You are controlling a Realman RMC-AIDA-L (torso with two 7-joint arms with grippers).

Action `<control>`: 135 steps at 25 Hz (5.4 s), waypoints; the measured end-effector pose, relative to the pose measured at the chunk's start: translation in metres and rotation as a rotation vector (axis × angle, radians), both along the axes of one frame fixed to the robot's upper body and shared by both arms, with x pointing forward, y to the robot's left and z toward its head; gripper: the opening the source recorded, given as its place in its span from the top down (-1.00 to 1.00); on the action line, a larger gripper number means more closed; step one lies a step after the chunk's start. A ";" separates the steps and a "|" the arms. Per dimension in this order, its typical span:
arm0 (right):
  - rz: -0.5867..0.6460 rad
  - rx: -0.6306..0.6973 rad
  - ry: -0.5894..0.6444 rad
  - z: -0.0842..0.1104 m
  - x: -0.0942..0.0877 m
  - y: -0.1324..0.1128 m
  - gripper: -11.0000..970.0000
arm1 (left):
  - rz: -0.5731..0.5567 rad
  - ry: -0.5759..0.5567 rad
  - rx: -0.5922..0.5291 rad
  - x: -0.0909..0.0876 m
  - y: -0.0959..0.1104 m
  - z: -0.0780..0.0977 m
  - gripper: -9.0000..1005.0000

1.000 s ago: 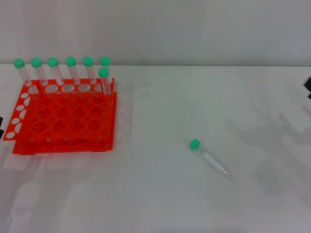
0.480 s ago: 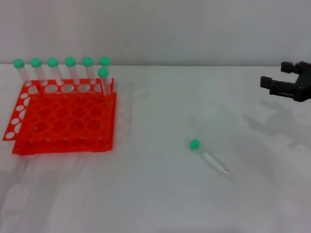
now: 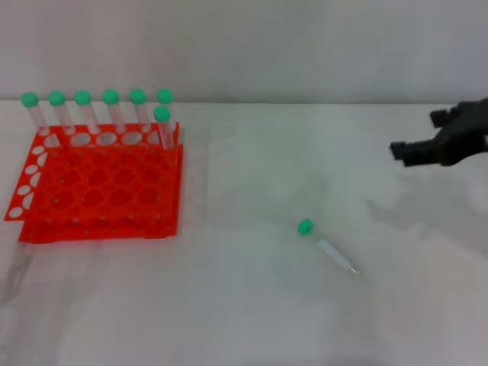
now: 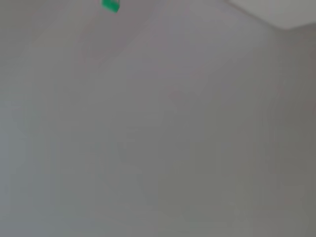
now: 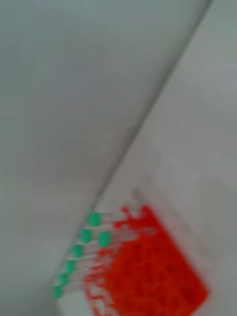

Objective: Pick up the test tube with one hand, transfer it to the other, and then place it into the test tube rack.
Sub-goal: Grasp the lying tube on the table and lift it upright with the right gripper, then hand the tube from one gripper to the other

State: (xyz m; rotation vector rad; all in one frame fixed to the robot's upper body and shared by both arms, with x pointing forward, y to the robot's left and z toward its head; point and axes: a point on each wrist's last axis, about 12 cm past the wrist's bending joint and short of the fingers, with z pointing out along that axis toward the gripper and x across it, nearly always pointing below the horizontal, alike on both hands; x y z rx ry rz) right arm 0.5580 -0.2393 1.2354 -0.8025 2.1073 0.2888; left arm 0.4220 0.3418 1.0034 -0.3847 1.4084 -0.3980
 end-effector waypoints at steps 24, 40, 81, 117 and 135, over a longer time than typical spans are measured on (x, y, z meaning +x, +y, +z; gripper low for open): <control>0.021 -0.413 0.434 -0.076 0.010 0.133 -0.42 | -0.015 0.020 0.010 0.006 -0.002 -0.001 -0.71; 0.009 -0.418 0.478 -0.089 0.021 0.137 -0.30 | -0.007 0.016 0.011 0.008 0.000 0.000 -0.69; 0.078 -0.101 0.236 -0.041 0.019 0.099 0.59 | -0.011 0.005 0.005 0.004 -0.001 0.000 -0.38; 0.388 0.521 -0.521 -0.179 -0.064 -0.008 0.60 | -1.000 -0.153 0.222 0.069 -0.098 0.045 -0.74; 0.438 0.493 -0.456 -0.188 -0.064 0.008 0.60 | -1.154 -0.160 0.313 0.081 -0.162 0.045 -0.75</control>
